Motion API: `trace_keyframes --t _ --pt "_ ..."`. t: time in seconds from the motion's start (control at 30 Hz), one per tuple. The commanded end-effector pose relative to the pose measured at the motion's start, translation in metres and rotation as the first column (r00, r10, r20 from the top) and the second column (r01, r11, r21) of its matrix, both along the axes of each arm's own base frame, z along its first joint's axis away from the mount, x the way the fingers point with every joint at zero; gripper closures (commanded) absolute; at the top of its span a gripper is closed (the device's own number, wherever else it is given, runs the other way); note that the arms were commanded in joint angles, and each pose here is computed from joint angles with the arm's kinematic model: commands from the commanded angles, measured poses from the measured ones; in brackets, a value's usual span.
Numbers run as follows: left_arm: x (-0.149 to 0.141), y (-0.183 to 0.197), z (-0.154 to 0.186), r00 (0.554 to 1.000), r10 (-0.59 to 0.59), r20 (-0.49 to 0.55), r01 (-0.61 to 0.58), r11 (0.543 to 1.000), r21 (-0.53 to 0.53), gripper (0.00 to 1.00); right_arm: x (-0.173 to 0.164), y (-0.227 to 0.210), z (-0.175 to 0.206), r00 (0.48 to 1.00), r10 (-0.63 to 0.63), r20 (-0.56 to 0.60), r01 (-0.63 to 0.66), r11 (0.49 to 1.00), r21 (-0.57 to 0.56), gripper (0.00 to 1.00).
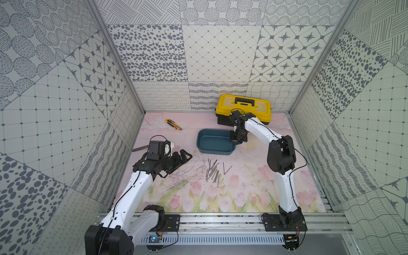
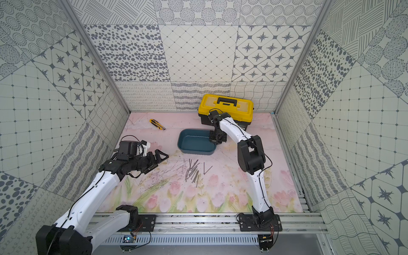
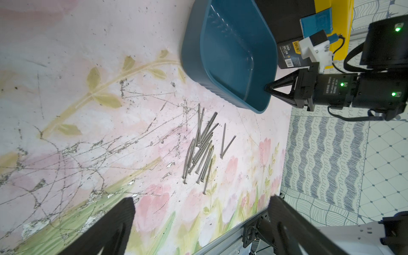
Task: Put the nails on the desktop into the storage box
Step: Move the storage box to the center of the board.
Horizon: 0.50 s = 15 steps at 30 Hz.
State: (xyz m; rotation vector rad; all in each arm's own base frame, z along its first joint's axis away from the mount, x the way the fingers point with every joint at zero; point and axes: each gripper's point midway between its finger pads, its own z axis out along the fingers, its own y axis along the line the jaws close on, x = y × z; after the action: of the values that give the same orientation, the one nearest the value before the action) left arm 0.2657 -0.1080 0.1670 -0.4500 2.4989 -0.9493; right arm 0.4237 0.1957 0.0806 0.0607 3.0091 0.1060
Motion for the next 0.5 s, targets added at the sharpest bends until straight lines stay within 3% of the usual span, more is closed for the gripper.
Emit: trace_keyframes --t 0.0,0.27,0.43,0.47 --pt "0.005 -0.005 0.006 0.999 -0.036 0.029 0.037 0.999 -0.002 0.0 0.005 -0.023 0.026 0.993 0.094 0.077 -0.088 0.993 -0.078 1.0" --pt "0.011 -0.014 0.004 0.997 -0.074 0.026 0.074 0.997 -0.018 0.0 0.006 -0.05 0.022 0.998 0.053 0.047 -0.05 0.997 -0.054 0.95" --pt "0.011 -0.022 0.007 0.992 -0.121 0.036 0.12 0.993 0.016 0.0 0.006 -0.052 0.031 0.997 0.045 0.066 -0.042 0.998 -0.051 0.62" --pt "0.011 -0.022 0.008 0.991 -0.126 0.038 0.126 0.992 0.022 0.01 0.006 -0.053 0.035 0.996 0.042 0.077 -0.038 0.998 -0.053 0.52"
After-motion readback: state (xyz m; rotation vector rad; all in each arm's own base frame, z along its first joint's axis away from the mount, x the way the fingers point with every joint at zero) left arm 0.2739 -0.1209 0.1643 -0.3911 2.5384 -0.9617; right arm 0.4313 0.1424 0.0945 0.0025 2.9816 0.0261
